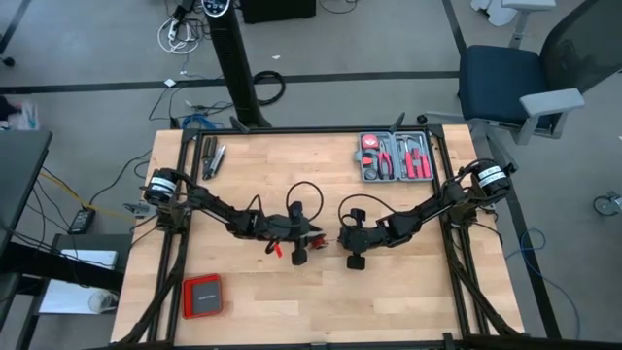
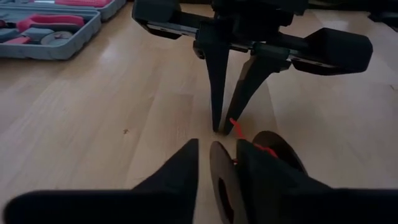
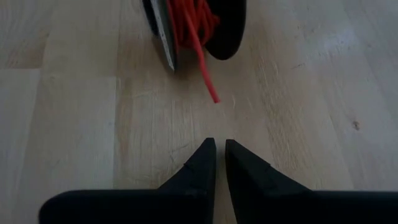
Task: Coil cords
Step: Coil the red cable wire onto the black spool, then return to Home Position
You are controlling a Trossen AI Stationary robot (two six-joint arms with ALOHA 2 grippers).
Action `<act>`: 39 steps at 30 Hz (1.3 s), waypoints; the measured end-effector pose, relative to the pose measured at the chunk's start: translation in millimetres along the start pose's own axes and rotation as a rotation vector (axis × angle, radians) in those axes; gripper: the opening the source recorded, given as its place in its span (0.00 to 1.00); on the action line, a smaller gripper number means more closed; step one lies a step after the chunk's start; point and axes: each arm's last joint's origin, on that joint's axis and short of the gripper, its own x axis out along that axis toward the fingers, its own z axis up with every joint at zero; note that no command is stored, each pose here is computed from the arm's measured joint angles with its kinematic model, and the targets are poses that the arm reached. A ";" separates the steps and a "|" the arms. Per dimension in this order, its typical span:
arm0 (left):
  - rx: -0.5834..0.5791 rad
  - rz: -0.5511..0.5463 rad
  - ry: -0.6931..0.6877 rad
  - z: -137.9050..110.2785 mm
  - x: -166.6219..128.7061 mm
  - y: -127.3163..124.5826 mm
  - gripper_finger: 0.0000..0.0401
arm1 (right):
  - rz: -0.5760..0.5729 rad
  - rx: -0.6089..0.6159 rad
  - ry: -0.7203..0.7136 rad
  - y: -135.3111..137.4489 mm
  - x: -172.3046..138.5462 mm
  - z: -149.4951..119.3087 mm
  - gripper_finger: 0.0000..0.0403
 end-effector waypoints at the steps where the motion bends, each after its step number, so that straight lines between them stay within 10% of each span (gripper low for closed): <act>1: -0.002 -0.001 0.000 0.1 -0.1 -0.1 0.29 | 0.000 0.000 0.000 0.0 0.0 0.0 0.09; 39: 0.031 -0.001 -0.003 19.6 -15.3 0.5 0.38 | -0.038 -0.007 -0.008 -5.4 -15.7 5.8 0.09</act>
